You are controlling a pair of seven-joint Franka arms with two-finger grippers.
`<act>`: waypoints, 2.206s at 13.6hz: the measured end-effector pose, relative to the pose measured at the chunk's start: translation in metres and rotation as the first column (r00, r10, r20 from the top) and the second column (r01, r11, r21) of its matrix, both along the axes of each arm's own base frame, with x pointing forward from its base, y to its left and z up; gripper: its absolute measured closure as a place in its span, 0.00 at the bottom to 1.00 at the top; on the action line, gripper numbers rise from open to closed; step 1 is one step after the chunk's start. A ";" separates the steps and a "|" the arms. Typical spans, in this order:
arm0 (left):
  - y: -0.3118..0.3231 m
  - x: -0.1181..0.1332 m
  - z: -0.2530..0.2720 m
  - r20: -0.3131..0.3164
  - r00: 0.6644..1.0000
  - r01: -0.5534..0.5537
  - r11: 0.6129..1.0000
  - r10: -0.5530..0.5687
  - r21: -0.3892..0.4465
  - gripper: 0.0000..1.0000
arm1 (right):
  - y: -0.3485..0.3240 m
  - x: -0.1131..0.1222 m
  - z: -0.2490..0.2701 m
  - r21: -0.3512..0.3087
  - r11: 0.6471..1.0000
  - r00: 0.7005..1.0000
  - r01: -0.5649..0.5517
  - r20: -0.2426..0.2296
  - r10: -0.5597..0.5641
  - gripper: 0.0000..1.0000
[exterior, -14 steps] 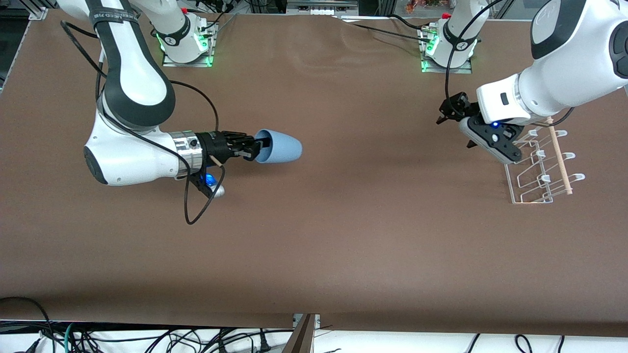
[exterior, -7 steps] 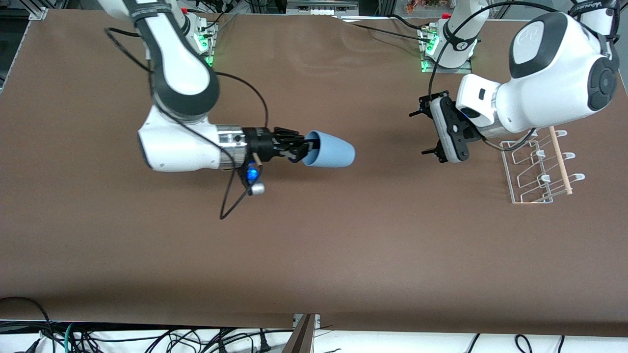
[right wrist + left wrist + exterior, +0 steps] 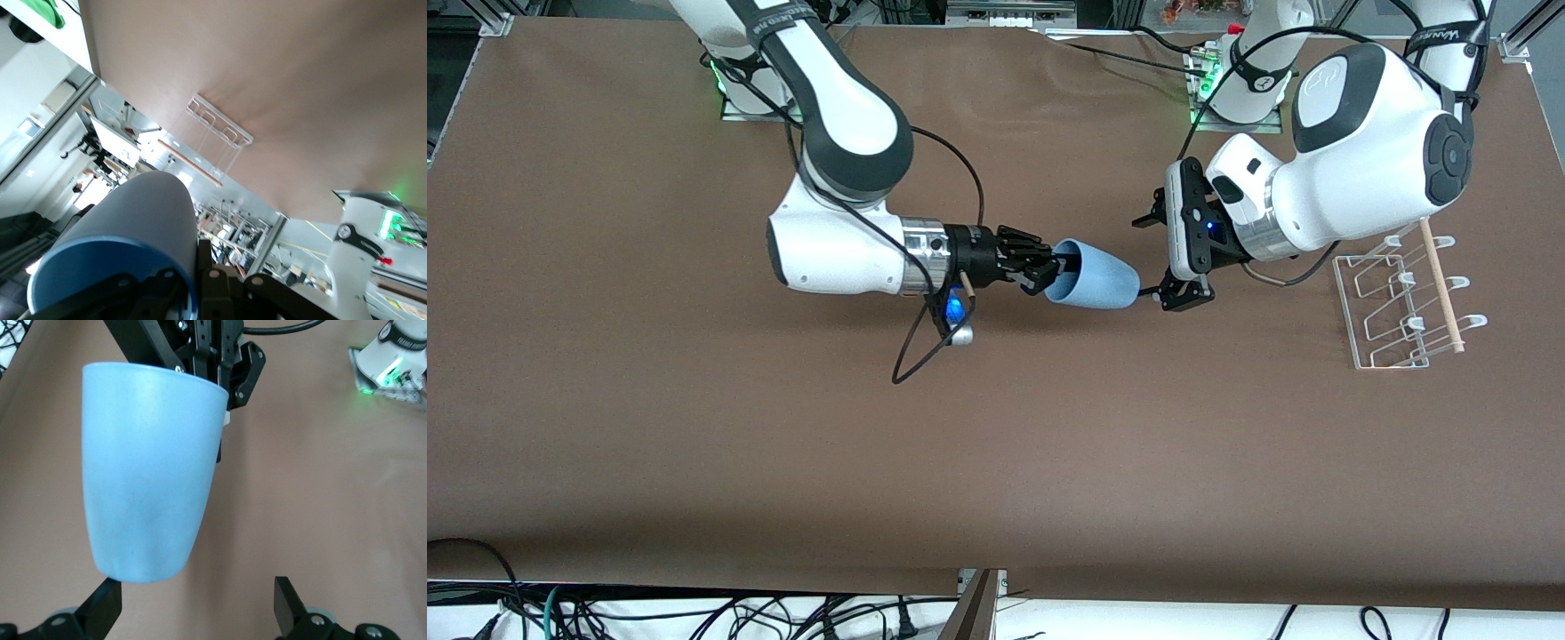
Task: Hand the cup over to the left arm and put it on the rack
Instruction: 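Grasp the cup's base with the left gripper, then open the right gripper and withdraw it from the cup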
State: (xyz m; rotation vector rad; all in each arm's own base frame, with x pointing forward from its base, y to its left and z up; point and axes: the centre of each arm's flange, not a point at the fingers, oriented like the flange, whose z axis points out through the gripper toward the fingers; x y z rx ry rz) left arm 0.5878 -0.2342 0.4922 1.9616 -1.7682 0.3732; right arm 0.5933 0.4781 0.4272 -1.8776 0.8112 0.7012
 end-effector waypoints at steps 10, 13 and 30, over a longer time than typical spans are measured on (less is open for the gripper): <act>0.010 0.018 0.016 0.127 0.990 -0.051 0.998 0.055 -0.034 0.00 | 0.033 -0.015 -0.019 -0.019 0.999 0.999 0.030 -0.026 -0.030 0.94; 0.004 0.017 0.006 0.108 0.993 -0.041 0.999 0.044 -0.031 0.00 | 0.032 -0.014 -0.020 -0.021 0.999 0.999 0.034 -0.033 -0.035 0.94; -0.016 0.013 -0.027 0.076 0.997 0.023 0.999 -0.020 -0.037 0.32 | 0.019 0.002 0.005 -0.006 0.997 0.994 0.071 -0.080 -0.071 0.56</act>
